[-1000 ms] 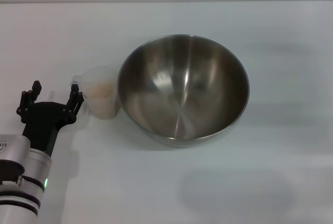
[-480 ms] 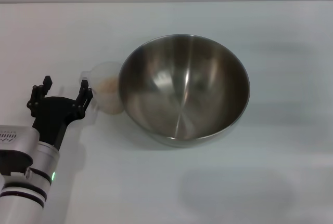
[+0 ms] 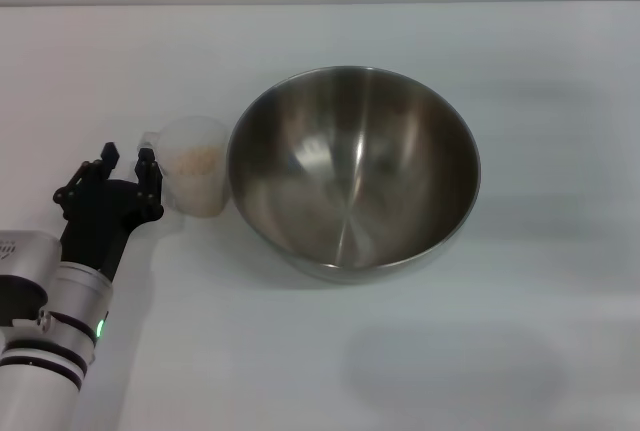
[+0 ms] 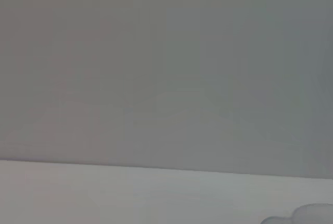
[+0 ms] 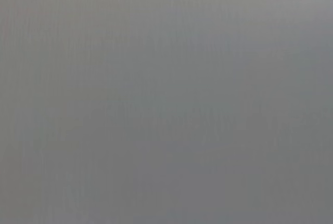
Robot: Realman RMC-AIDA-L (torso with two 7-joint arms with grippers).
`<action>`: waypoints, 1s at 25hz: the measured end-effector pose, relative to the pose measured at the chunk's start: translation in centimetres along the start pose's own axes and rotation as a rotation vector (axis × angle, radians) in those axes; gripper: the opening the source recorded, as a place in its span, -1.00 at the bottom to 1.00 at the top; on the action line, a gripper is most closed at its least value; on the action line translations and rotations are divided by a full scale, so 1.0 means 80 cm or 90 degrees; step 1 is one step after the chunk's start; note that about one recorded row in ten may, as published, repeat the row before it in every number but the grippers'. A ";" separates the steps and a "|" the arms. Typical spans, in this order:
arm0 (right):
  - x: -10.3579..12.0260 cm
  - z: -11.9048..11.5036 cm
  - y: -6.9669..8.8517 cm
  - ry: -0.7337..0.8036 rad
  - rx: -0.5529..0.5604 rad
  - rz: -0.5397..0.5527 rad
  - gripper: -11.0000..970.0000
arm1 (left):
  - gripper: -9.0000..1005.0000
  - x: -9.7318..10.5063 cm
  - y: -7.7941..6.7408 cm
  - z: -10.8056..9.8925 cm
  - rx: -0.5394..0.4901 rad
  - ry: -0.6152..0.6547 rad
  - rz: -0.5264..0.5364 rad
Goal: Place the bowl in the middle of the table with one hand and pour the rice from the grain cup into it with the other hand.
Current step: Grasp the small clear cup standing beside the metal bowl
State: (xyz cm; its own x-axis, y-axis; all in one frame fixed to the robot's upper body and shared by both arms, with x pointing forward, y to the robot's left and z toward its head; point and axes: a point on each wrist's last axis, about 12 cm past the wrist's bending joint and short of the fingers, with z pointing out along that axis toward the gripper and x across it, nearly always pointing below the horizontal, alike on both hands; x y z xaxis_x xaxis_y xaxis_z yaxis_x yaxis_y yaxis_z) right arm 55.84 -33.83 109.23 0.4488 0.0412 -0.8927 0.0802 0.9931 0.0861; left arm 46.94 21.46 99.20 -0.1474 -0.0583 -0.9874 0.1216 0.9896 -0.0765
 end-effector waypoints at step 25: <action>-0.001 0.004 0.003 -0.004 -0.003 0.004 -0.30 | -0.94 -0.006 -0.015 0.009 0.046 0.001 -0.004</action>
State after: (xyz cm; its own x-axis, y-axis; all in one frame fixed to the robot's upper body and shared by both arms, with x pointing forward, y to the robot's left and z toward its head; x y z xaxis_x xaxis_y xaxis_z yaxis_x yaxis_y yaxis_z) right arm 56.09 -33.61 109.44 0.4555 0.0460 -0.8891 0.0731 0.9934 0.0888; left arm 47.56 20.22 99.69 -0.1493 -0.0636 -0.9867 0.1911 0.9773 -0.0919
